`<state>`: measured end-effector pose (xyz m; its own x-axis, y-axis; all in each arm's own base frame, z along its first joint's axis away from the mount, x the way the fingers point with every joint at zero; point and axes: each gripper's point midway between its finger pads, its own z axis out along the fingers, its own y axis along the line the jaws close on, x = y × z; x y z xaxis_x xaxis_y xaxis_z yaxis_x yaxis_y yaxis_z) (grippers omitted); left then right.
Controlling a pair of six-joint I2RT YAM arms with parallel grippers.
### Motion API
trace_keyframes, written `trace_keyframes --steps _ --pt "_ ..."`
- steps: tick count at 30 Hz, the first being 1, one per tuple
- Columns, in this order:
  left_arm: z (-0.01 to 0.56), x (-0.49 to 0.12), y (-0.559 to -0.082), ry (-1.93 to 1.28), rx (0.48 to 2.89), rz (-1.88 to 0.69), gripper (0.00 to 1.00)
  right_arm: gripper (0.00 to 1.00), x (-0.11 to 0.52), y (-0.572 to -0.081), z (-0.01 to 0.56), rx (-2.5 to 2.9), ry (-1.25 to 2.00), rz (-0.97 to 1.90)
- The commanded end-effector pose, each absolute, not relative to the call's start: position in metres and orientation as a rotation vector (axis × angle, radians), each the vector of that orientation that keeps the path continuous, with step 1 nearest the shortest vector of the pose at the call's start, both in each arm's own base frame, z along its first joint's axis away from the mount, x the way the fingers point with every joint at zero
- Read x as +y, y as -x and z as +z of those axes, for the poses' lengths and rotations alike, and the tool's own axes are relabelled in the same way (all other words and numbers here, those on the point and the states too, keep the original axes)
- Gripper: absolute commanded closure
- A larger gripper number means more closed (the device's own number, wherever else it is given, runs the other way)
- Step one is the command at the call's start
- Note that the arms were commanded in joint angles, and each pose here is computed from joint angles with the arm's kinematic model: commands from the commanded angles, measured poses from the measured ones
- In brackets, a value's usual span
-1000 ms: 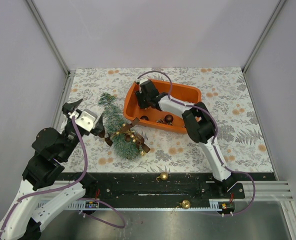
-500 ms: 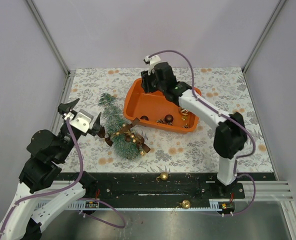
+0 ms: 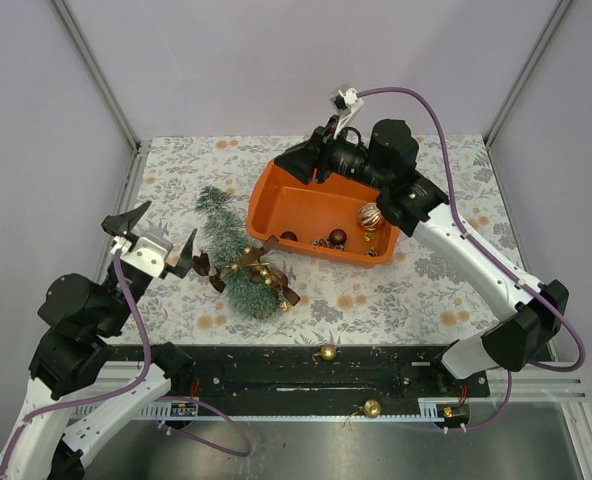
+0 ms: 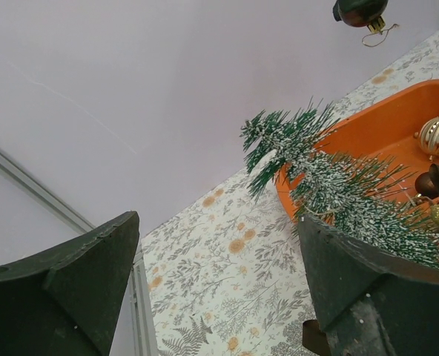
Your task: Decorate the small christmas tree
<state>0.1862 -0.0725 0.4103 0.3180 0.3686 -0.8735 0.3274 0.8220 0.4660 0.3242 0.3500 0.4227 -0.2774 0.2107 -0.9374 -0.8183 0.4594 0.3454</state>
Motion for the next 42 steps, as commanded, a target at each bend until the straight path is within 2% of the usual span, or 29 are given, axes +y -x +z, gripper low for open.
trace_keyframes --steps 1,9,24,42 --pt "0.421 -0.078 -0.183 -0.639 1.222 -0.015 0.08 0.57 0.361 -0.269 0.482 1.314 0.631 1.387" --pt "0.42 -0.079 -0.18 -0.633 1.22 -0.032 0.08 0.57 0.399 -0.238 0.508 1.187 0.744 1.447" --pt "0.416 -0.078 -0.19 -0.587 1.227 -0.016 0.07 0.57 0.441 -0.237 0.501 1.177 0.81 1.53" --pt "0.409 -0.068 -0.202 -0.543 1.262 0.057 0.11 0.57 0.432 -0.237 0.47 1.247 0.777 1.482"
